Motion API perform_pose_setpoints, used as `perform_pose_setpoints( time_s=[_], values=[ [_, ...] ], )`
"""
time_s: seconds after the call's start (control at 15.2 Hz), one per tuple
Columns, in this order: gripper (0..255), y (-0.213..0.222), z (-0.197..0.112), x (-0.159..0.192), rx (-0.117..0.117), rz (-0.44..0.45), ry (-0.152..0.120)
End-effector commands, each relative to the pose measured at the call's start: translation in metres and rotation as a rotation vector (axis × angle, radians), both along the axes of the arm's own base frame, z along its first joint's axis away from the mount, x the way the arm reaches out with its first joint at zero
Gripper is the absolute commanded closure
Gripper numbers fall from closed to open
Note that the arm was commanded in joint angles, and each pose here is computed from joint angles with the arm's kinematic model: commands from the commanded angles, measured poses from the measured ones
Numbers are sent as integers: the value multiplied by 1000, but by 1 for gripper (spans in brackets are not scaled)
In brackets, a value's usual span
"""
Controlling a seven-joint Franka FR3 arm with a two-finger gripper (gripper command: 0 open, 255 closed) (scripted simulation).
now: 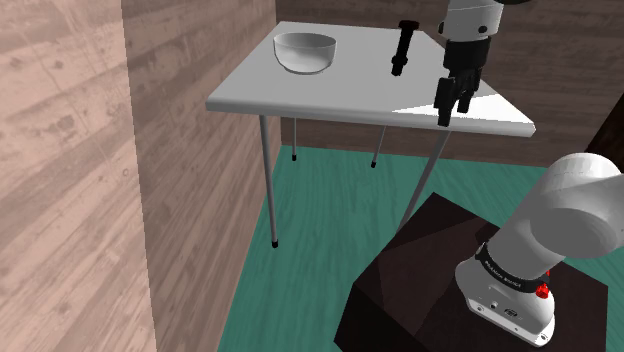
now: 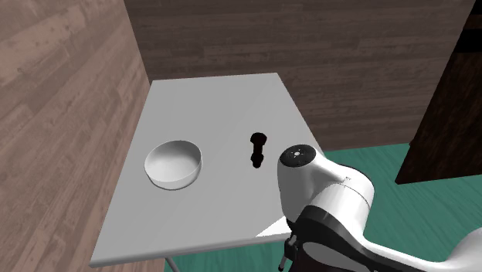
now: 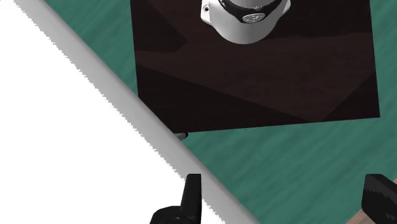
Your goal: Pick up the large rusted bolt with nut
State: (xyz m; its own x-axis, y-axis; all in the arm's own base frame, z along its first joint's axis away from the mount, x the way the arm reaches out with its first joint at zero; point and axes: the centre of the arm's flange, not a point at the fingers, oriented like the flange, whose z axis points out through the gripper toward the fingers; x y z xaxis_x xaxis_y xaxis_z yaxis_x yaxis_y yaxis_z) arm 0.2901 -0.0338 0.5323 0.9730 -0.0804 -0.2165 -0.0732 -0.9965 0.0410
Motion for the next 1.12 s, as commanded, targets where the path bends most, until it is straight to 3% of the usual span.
perform_pose_setpoints(
  time_s=[0.0,1.06],
  values=[
    [0,0,0,0,0,0,0],
    [0,-96,79,137,-156,-48,-127]
  ],
)
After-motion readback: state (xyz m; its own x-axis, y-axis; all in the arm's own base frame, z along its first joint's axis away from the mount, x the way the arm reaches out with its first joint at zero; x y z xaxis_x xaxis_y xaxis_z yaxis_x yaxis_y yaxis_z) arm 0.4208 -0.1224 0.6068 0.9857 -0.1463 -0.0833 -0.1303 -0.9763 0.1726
